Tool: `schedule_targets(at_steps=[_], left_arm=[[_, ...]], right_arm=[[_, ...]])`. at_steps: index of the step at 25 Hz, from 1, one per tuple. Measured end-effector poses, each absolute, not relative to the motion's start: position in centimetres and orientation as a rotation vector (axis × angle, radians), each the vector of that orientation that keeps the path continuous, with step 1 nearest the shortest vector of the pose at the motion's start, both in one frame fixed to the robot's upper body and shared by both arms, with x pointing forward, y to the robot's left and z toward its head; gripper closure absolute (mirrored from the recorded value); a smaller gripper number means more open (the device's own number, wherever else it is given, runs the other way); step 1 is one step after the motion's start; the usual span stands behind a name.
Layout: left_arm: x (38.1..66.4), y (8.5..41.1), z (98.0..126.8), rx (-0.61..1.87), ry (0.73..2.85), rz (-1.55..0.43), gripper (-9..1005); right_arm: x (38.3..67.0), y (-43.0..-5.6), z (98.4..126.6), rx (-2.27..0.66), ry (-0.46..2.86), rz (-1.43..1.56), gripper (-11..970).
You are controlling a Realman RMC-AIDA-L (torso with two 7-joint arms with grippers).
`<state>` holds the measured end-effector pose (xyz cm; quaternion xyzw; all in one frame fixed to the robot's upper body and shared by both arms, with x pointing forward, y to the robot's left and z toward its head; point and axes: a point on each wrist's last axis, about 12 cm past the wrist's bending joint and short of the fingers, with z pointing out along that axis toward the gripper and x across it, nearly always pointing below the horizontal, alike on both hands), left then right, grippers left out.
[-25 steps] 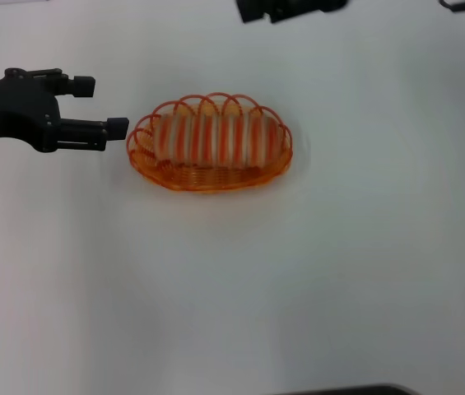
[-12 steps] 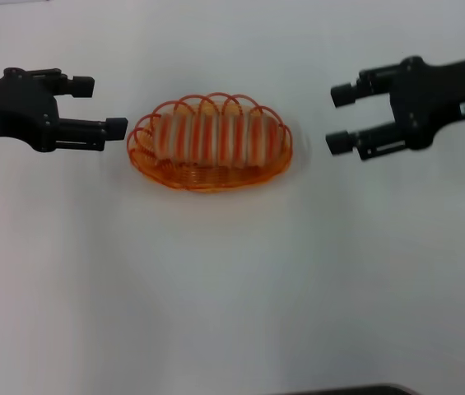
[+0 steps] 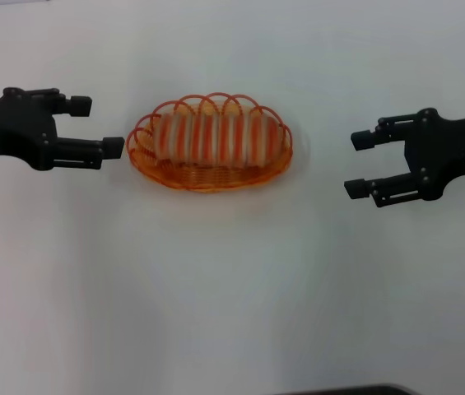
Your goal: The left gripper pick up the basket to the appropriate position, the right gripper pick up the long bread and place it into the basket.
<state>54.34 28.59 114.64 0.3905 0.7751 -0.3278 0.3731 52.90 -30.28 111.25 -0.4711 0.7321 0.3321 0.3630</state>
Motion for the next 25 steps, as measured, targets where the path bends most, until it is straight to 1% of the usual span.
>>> schedule_targets(at_steps=[6, 12, 17, 25], left_arm=[[54.0, 28.8, 113.5, 0.980, 2.020, -0.860, 113], [53.5, 29.4, 112.6, 0.947, 2.035, -0.838, 113], [52.9, 29.6, 111.8, 0.926, 2.047, -0.849, 112], [52.4, 29.6, 110.8, 0.911, 2.070, -0.875, 112]], right_arm=[[52.4, -31.2, 110.8, -1.176, 1.898, 0.822, 163], [51.9, -31.7, 110.4, -1.147, 1.865, 0.795, 163], [51.2, -31.5, 109.8, -1.124, 1.836, 0.785, 163], [51.0, -31.5, 109.5, -1.100, 1.833, 0.788, 163]])
